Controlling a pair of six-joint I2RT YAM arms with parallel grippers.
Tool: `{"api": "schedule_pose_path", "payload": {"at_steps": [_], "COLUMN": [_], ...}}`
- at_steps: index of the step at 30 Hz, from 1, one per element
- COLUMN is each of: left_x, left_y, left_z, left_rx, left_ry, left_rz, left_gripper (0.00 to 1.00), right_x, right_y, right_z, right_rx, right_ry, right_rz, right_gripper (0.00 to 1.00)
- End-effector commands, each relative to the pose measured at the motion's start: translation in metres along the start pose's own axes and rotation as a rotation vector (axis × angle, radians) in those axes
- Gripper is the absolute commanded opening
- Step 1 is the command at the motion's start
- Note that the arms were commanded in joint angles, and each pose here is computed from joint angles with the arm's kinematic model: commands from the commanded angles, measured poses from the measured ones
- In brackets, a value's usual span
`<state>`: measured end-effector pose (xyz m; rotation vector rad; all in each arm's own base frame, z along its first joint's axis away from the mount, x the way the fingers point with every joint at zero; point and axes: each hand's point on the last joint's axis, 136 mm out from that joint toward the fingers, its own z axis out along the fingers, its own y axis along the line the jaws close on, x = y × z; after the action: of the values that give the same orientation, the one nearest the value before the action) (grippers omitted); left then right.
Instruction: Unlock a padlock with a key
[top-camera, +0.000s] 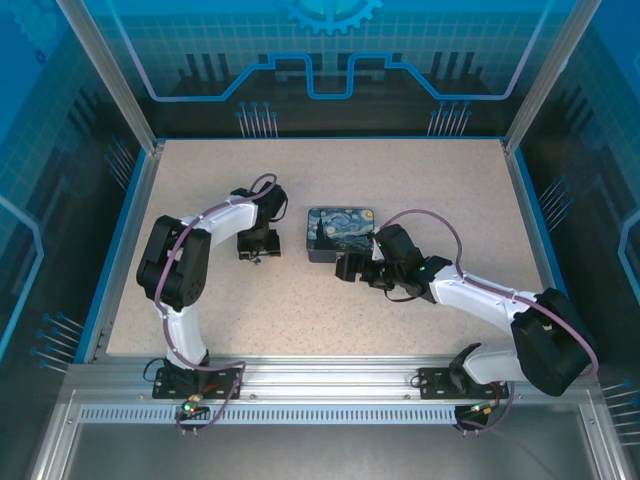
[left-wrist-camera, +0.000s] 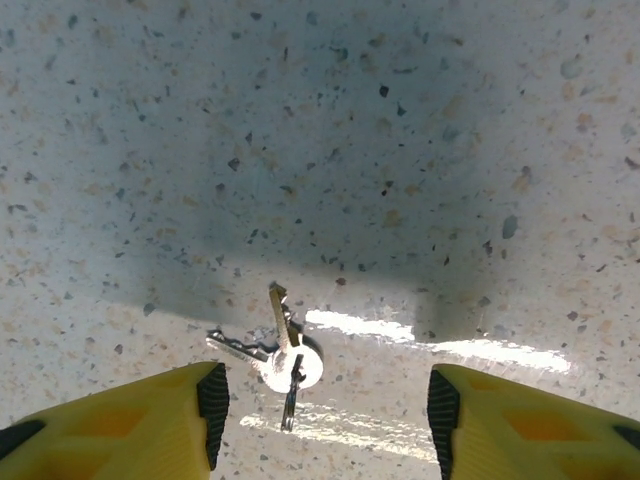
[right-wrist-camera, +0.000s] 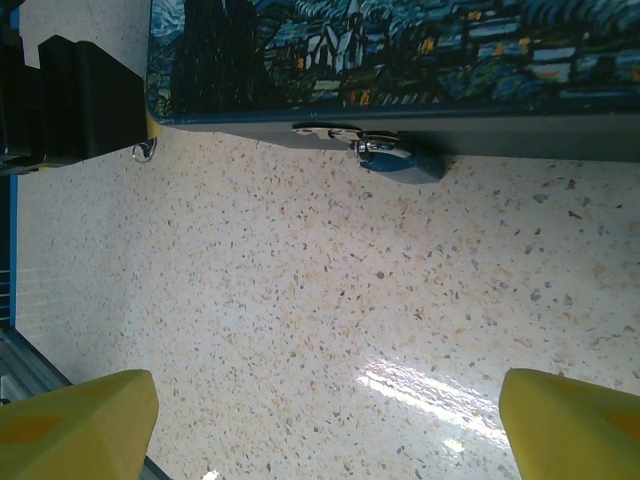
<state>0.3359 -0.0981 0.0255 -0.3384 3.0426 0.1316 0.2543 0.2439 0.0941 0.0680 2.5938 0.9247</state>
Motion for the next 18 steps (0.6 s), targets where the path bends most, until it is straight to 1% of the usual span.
{"api": "schedule_pose_path", "payload": {"at_steps": [1, 8, 12, 18], "left_x": [0.011, 0.015, 0.016, 0.017], "left_y": [-0.002, 0.001, 0.001, 0.001], "left_z": [0.011, 0.019, 0.022, 0.026], "left_rx": [0.003, -0.011, -0.012, -0.018], "left_ry": [0.038, 0.051, 0.057, 0.063], "left_rz": [0.02, 0.03, 0.033, 0.038], "left_gripper": [0.55, 0.51, 0.45, 0.44], "right_x": [0.001, 0.002, 0.002, 0.002], "right_y": [0.002, 0.0, -0.001, -0.001], "right_z": [0.002, 0.003, 0.002, 0.003], "right_rx": [0.013, 0.025, 0.031, 0.03], "right_ry": [0.008, 0.011, 0.01, 0.011], "right_rz": [0.003, 0.006, 0.009, 0.012], "right_gripper": [0.89, 0.89, 0.9, 0.9]}}
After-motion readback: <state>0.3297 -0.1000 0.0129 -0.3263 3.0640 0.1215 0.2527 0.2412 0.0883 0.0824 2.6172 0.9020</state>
